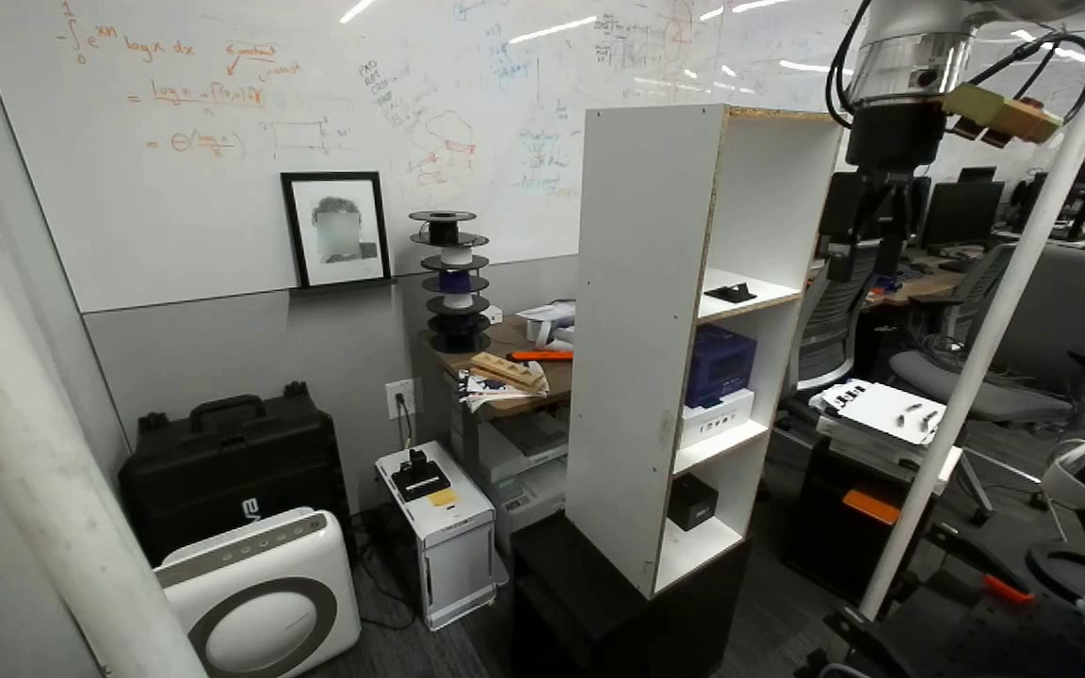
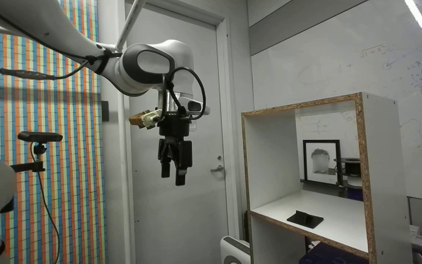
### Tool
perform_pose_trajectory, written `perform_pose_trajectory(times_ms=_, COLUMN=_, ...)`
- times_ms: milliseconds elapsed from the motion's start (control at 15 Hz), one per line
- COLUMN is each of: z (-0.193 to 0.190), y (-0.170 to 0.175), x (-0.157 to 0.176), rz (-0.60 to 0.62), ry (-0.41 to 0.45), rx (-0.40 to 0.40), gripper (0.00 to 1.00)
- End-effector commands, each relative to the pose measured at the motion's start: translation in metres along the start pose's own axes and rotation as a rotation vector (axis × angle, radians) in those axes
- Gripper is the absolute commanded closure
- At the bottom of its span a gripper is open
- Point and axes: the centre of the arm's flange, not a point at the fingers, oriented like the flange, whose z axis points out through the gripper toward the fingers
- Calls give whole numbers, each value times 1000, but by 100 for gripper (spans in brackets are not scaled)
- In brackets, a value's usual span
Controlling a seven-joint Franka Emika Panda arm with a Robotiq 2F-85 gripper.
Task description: Move the black object to the topmost surface of the shelf
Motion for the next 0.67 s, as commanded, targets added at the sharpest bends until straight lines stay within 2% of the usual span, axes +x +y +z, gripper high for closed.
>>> perform_pose_trajectory(times_ms=0, z=0, y=0, x=0, rz=0, ry=0, rx=0, gripper=0)
perform_pose_trajectory(times_ms=333, z=-3, y=17, x=3, rz=-46, ry=88, rx=14, gripper=0)
perform_pose_trajectory(times_ms=600, z=0, y=54, x=5, rz=-78, ry=170, rx=50, gripper=0)
